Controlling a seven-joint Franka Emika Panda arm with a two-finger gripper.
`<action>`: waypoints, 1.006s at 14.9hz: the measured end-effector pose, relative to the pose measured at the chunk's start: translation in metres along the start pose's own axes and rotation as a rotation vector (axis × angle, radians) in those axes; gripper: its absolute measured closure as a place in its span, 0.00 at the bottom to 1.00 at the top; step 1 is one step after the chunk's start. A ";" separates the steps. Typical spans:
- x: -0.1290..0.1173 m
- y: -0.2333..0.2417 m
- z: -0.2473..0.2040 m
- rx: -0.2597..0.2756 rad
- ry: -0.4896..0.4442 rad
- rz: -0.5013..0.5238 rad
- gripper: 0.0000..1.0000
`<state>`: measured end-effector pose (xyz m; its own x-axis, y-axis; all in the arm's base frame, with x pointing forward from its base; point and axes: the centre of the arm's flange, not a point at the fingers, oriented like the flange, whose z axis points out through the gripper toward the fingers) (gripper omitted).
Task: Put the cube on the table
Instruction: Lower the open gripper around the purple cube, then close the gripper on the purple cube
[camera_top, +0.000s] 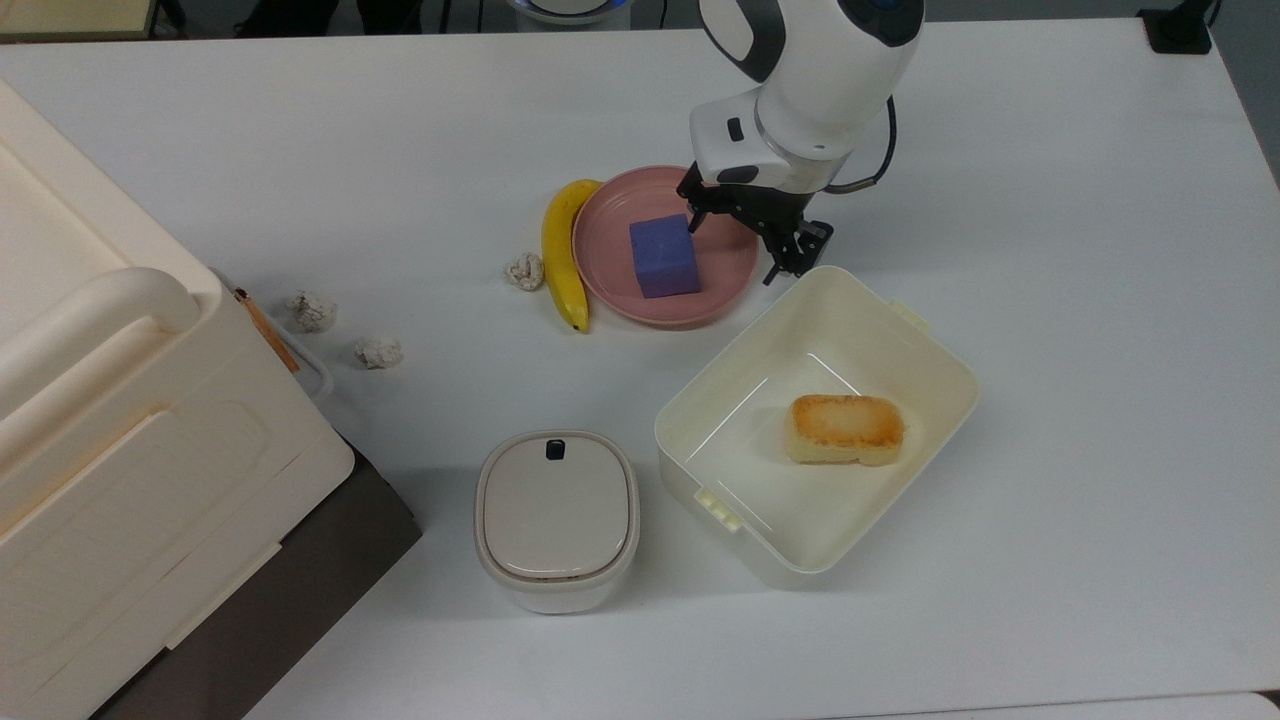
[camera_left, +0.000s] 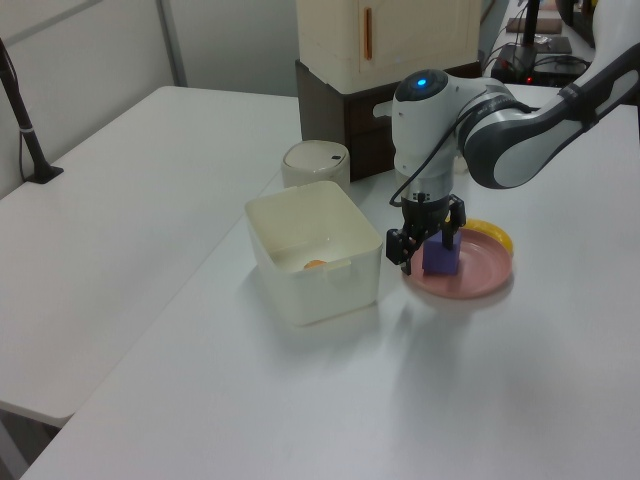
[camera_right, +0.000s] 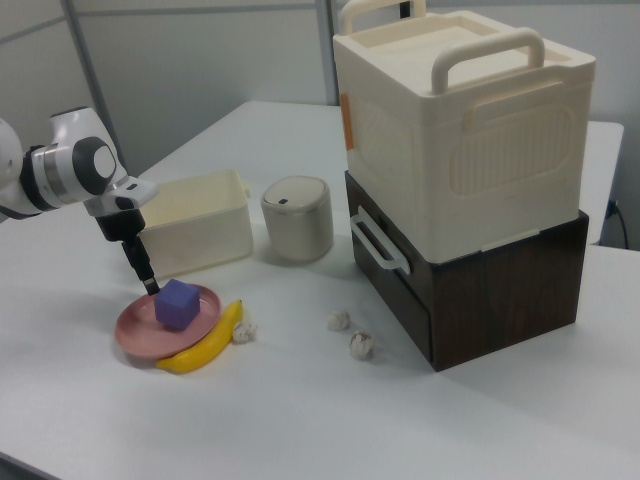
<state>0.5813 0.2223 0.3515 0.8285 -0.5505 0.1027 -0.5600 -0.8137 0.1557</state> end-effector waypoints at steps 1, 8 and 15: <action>0.001 0.003 0.000 -0.018 0.004 -0.001 0.00; 0.014 0.022 -0.026 -0.044 0.032 0.028 0.00; 0.018 0.039 -0.017 -0.118 0.007 0.206 0.00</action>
<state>0.5745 0.1843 0.3764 0.6970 -0.7011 0.1508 -0.7134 -0.6566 0.2449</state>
